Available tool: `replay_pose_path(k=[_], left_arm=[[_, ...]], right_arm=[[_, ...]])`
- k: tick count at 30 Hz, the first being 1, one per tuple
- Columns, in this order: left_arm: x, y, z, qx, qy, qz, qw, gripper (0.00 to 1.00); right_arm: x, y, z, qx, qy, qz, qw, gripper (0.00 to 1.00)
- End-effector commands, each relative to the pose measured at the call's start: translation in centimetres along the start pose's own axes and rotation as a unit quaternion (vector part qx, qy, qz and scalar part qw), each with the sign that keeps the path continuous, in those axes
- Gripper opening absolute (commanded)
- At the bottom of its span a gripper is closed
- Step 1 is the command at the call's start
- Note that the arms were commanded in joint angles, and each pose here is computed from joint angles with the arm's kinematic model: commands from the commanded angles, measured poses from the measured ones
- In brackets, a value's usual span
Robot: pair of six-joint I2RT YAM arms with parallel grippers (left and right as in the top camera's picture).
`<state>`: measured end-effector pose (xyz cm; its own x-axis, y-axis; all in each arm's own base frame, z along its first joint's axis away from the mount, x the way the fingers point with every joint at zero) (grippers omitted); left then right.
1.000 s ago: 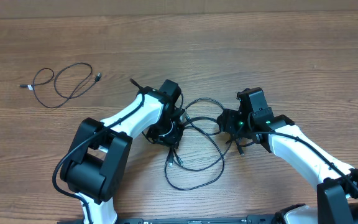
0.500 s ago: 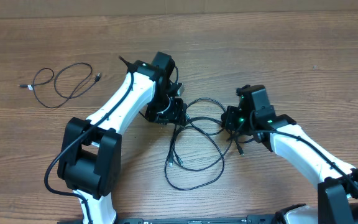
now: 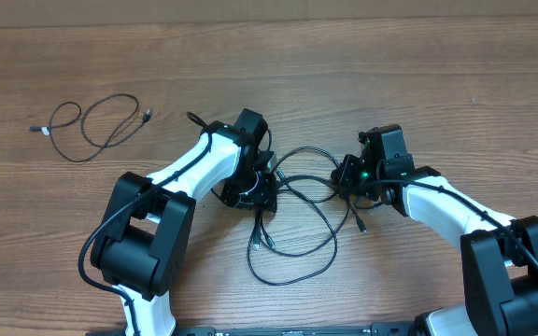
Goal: Untangle cables
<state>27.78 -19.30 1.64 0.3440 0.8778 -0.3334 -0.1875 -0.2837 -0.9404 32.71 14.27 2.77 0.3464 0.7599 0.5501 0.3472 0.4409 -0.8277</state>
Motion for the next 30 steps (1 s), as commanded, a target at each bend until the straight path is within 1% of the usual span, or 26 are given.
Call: replay_pose_path(k=[1,4,6,9,10,12,16,21,26,27,28,30], left_arm=[[1.6,0.7,-0.6,-0.019,-0.029,-0.04,0.999,0.6],[1.6,0.8,-2.0,-0.049,-0.035,-0.037,0.997,0.6],[1.1,0.8,-2.4,-0.058,-0.038,-0.027,0.997,0.62],[0.6,0.8,-2.1,-0.051,-0.038,-0.009,0.998,0.64],[0.6,0.8,-1.9,-0.046,-0.04,-0.009,0.998,0.64],[0.6,0.9,-1.5,-0.037,-0.043,-0.01,0.998,0.64],[0.7,0.9,0.1,-0.005,-0.052,-0.014,0.999,0.64],[0.8,0.9,0.6,0.005,-0.056,-0.017,0.998,0.64],[0.7,0.9,-0.9,-0.025,-0.048,-0.014,0.998,0.63],[0.7,0.9,-1.2,-0.032,-0.045,-0.013,0.998,0.63],[0.7,0.9,-1.5,-0.037,-0.044,-0.012,0.998,0.63],[0.6,0.9,-1.9,-0.045,-0.041,-0.011,0.998,0.63]], right_arm=[[-0.3,-0.3,0.3,0.016,0.031,0.012,0.999,0.04],[-0.7,-0.3,0.7,0.023,0.044,0.02,0.999,0.04],[-0.2,-0.3,0.1,0.01,0.044,0.01,0.999,0.04],[1.1,-0.3,-1.7,-0.03,0.033,-0.015,0.999,0.04],[0.6,-0.4,-2.7,-0.06,0.051,0.001,0.997,0.04],[-0.2,-0.4,-3.6,-0.089,0.072,0.021,0.993,0.04],[0.0,0.4,-4.6,-0.105,0.079,0.012,0.991,0.04],[-0.6,2.1,-4.3,-0.089,0.13,0.006,0.988,0.04],[-0.5,3.0,-2.0,-0.024,0.137,-0.005,0.99,0.04],[-0.6,3.1,-1.5,-0.01,0.139,-0.003,0.99,0.04],[-0.7,3.1,-0.9,0.005,0.141,-0.002,0.99,0.08],[-1.2,3.0,0.5,0.037,0.152,0.01,0.988,0.13]])
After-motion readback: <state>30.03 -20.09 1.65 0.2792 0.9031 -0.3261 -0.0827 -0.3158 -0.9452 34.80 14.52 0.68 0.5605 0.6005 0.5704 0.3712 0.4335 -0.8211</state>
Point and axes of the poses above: each gripper's point midway between its finger pads, its own y axis out along the fingers, its own x axis along the line the jaws close on, z = x × y, the point moved 1 cm from there along -y, back along the fingers, and after that the axes turned 9 degrees about y, right-handed, at the moved point
